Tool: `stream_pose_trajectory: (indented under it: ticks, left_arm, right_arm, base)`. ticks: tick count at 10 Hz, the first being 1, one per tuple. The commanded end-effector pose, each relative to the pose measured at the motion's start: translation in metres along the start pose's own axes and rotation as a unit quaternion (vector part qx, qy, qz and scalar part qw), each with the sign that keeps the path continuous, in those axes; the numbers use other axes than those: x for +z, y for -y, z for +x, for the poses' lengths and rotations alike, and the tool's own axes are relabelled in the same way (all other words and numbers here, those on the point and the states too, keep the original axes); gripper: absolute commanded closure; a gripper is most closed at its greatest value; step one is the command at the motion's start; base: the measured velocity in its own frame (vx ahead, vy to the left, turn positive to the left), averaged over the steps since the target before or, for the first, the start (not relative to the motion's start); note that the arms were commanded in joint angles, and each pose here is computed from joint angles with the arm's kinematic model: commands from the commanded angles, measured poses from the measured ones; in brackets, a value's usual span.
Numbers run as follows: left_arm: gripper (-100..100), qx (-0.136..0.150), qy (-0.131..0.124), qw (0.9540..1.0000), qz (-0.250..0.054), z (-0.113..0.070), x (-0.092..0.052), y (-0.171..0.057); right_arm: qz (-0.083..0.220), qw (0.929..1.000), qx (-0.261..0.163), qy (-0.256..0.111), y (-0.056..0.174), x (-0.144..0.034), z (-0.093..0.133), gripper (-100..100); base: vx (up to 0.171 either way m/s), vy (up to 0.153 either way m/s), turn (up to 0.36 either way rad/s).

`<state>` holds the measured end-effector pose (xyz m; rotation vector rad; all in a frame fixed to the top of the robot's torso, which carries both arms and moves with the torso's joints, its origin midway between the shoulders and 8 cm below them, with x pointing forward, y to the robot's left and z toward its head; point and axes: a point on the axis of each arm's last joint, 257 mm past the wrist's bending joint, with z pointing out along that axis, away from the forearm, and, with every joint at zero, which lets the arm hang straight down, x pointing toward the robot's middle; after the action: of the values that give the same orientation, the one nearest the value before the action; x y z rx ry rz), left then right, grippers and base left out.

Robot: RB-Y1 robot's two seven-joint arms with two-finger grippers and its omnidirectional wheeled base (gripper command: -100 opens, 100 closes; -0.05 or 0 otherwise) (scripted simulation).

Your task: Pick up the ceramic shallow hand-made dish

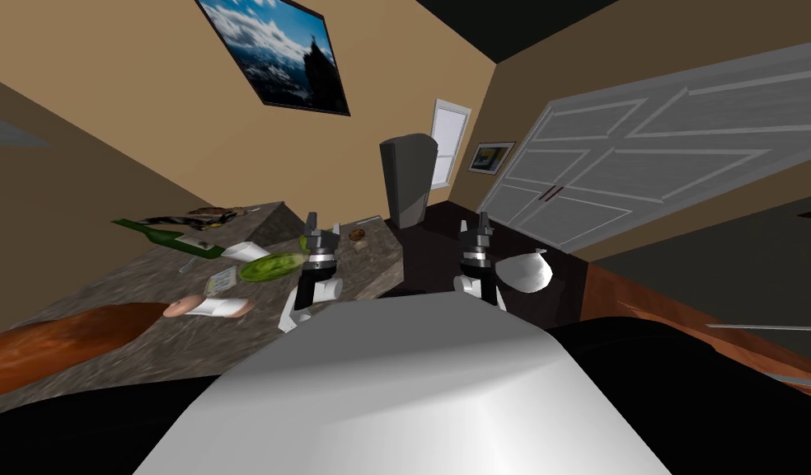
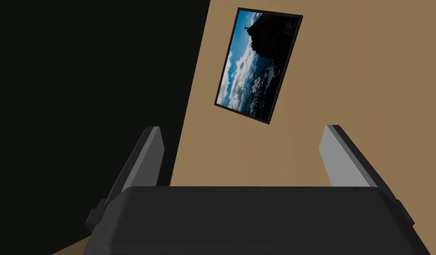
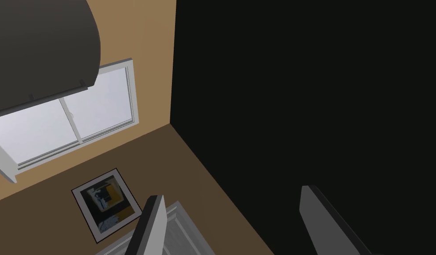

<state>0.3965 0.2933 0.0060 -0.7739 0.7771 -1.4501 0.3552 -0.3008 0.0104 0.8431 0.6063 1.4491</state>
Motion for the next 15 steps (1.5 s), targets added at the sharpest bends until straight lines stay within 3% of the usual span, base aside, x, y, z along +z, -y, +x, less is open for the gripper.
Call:
stream_pose_trajectory:
  ticks: [1, 4, 7, 8, 9, 12, 13, 14, 15]
  left_arm:
    - [-100, -0.022, -0.003, 0.9996, -0.014, -0.001, 0.007, -0.005]
    - [-100, -0.042, -0.005, 0.9986, -0.031, -0.002, 0.013, -0.011]
    - [-100, -0.082, -0.010, 0.9949, -0.057, -0.003, 0.024, -0.020]
    - [-100, -0.082, -0.008, 0.9947, -0.062, -0.004, 0.024, -0.022]
    - [-100, -0.102, -0.011, 0.9921, -0.072, -0.003, 0.029, -0.025]
    - [-100, -0.122, -0.009, 0.9877, -0.097, -0.005, 0.033, -0.035]
    - [-100, -0.142, -0.012, 0.9840, -0.108, -0.004, 0.038, -0.038]
    - [-100, -0.141, -0.009, 0.9831, -0.117, -0.005, 0.037, -0.042]
    - [-100, -0.160, -0.011, 0.9786, -0.128, -0.004, 0.041, -0.046]
  right_arm:
    - [0.000, 1.0000, 0.000, 0.000, 0.000, 0.000, 0.000, 0]
    - [0.000, 1.0000, 0.000, 0.000, 0.000, 0.000, 0.000, 0]
    - [0.000, 1.0000, 0.000, 0.000, 0.000, 0.000, 0.000, 0]
    - [0.000, 1.0000, 0.000, 0.000, 0.000, 0.000, 0.000, 0]
    - [0.000, 1.0000, 0.000, 0.000, 0.000, 0.000, 0.000, 0]
    - [0.000, 1.0000, 0.000, 0.000, 0.000, 0.000, 0.000, 0]
    - [0.000, 1.0000, 0.000, 0.000, 0.000, 0.000, 0.000, 0]
    - [0.000, 1.0000, 0.000, 0.000, 0.000, 0.000, 0.000, 0]
    - [0.000, 1.0000, 0.000, 0.000, 0.000, 0.000, 0.000, 0]
  base:
    - [-0.019, -0.033, -0.018]
    - [-0.020, -0.032, -0.015]
    - [-0.015, -0.030, -0.018]
    - [-0.014, -0.027, -0.008]
    - [-0.023, -0.038, -0.016]
    - [-0.014, -0.032, -0.015]
    - [-0.008, -0.029, -0.018]
    - [-0.007, -0.026, -0.010]
    - [-0.010, -0.030, -0.015]
